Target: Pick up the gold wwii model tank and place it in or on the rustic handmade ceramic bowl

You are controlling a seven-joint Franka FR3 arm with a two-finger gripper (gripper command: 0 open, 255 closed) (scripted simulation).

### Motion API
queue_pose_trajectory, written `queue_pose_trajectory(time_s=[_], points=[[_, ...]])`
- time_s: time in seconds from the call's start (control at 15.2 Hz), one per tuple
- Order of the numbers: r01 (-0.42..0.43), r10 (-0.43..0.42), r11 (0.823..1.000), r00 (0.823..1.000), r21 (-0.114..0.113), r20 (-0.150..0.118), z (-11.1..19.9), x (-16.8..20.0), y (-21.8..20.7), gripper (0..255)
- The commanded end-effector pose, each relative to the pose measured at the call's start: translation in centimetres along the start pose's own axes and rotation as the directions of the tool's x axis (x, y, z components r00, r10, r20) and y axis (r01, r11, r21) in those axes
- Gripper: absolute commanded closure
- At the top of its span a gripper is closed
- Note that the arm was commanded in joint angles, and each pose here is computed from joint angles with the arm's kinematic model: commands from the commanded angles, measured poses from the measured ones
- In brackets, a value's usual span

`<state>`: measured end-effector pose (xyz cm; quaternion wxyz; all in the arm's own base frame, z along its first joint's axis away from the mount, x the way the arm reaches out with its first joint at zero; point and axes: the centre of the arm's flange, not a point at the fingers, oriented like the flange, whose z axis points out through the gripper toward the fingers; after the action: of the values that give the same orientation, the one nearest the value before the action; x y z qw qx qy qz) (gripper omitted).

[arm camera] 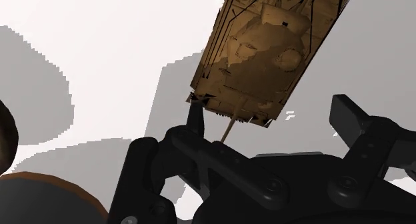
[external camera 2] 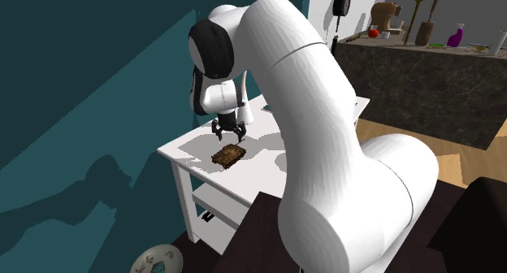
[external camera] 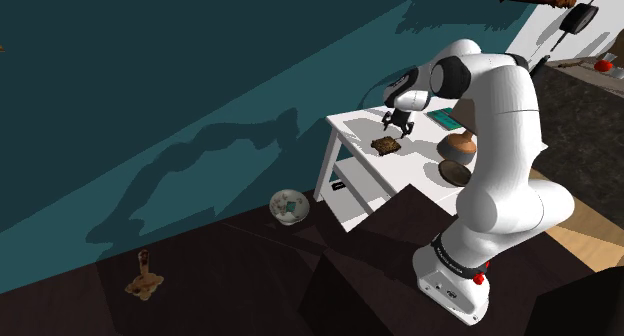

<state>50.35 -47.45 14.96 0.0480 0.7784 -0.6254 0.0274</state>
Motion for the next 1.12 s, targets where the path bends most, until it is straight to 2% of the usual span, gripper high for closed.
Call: queue_pose_trajectory(time_s=[0.0, 0.13, 0.66, 0.73, 1.06], points=[[-0.001, 0.001, 1.0, 1.0, 0.0, 0.0, 1.1, 0.1, 0.0, 0], [-0.001, 0.001, 1.0, 1.0, 0.0, 0.0, 2.5, 0.1, 0.0, 0], [-0.001, 0.001, 1.0, 1.0, 0.0, 0.0, 2.5, 0.1, 0.0, 0], [-0.001, 0.001, 1.0, 1.0, 0.0, 0.0, 2.5, 0.1, 0.0, 255], [-0.001, 0.001, 1.0, 1.0, 0.0, 0.0, 2.5, 0.1, 0.0, 255]])
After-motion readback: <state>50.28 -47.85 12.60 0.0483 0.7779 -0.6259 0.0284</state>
